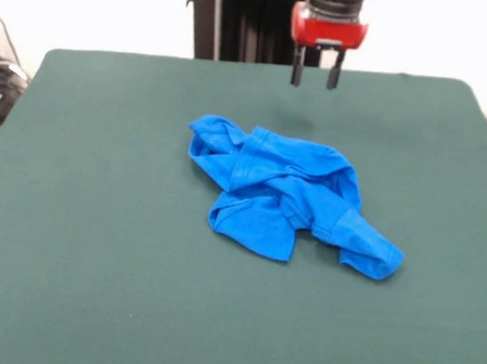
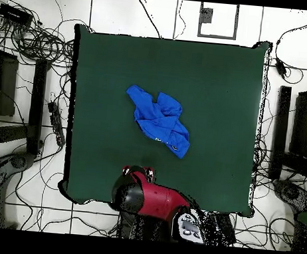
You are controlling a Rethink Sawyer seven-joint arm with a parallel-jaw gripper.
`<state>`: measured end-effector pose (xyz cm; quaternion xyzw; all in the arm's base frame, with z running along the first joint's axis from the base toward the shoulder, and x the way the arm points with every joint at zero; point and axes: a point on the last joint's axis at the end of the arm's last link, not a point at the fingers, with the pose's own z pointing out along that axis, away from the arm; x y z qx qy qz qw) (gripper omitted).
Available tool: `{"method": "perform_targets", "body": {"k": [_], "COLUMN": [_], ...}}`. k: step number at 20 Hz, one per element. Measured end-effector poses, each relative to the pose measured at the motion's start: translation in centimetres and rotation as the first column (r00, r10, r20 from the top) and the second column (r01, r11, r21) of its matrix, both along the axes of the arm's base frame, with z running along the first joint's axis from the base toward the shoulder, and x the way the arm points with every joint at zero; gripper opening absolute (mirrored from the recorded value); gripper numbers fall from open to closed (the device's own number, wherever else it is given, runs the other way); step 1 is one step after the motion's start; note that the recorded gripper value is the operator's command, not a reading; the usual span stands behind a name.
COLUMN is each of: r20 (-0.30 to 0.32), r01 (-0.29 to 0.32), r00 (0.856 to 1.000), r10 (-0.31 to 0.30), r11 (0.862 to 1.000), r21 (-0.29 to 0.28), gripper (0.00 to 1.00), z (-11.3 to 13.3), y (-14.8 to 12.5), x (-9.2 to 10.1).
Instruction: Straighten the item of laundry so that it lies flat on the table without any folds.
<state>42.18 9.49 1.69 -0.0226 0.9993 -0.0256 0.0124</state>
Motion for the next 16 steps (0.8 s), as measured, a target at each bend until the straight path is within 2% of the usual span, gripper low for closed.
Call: {"method": "perform_targets", "body": {"k": [6,16], "r20": [-0.055,-0.102], "r01": [-0.009,-0.002], "r00": [0.998,0.995], "r10": [0.008,0.000], "r11": [1.000,1.000], "r21": [-0.008,-0.023], "gripper": [1.00,1.00], "z": [-1.6,-2.9], "y": [-0.5,-1.4], "x": [-2.0,-3.7]}}
